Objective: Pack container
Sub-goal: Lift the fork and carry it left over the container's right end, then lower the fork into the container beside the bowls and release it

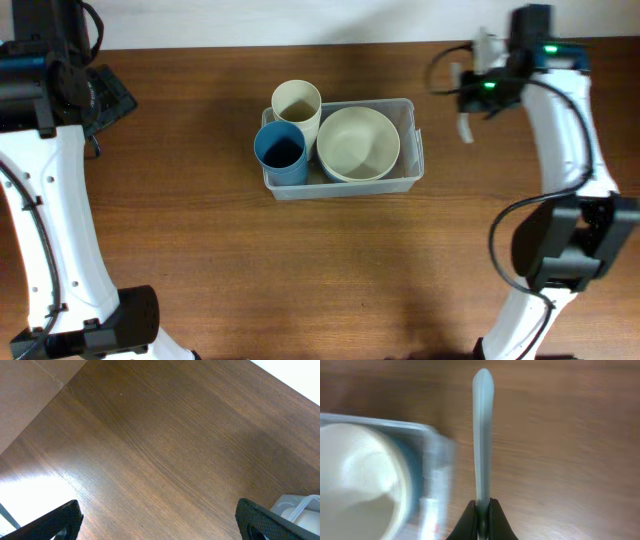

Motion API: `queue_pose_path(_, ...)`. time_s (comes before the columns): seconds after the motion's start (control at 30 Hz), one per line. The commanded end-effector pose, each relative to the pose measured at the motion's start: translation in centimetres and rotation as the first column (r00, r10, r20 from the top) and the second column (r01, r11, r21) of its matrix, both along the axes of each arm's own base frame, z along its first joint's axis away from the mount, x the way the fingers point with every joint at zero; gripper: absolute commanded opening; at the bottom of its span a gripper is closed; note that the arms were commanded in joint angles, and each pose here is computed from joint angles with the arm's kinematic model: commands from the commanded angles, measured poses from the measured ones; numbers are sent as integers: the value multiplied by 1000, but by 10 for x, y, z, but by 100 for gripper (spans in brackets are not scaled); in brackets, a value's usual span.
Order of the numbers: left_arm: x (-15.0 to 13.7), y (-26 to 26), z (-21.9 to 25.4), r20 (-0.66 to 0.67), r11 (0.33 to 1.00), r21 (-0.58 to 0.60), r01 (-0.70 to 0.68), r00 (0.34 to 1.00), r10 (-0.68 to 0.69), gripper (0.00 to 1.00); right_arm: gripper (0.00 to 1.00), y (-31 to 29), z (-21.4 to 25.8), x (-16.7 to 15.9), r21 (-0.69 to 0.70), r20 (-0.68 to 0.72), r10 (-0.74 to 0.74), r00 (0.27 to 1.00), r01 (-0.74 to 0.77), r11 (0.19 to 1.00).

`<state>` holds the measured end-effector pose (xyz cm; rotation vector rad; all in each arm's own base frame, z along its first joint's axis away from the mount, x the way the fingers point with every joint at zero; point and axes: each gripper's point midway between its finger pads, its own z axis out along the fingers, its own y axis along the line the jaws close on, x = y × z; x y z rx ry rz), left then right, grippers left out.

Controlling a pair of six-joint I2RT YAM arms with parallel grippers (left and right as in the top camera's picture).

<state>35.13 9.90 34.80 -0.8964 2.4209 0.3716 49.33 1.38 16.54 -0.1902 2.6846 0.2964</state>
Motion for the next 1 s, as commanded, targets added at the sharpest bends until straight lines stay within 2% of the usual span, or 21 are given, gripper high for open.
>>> queue_pose_path(0.0, -6, 3, 5, 13, 1000, 10, -18, 1000, 18, 99, 4, 42, 7, 4, 4, 24, 52, 998, -52, 999)
queue_pose_path(0.17, -6, 3, 5, 13, 1000, 10, -18, 1000, 18, 100, 4, 52, 2, 4, -78, 9, -37, 999, 38, 996)
queue_pose_path(0.37, -6, 3, 5, 12, 1000, 10, -18, 1000, 18, 99, 4, 53, -2, -2, -47, -36, -123, 992, 121, 992)
queue_pose_path(0.6, -6, 3, 5, 12, 1000, 10, -18, 1000, 18, 100, 4, 65, -15, -17, -21, -120, -107, 987, 105, 994)
queue_pose_path(0.97, -6, 3, 5, 13, 1000, 10, -18, 1000, 18, 100, 4, 85, -21, -32, -36, -167, -64, 984, 58, 998)
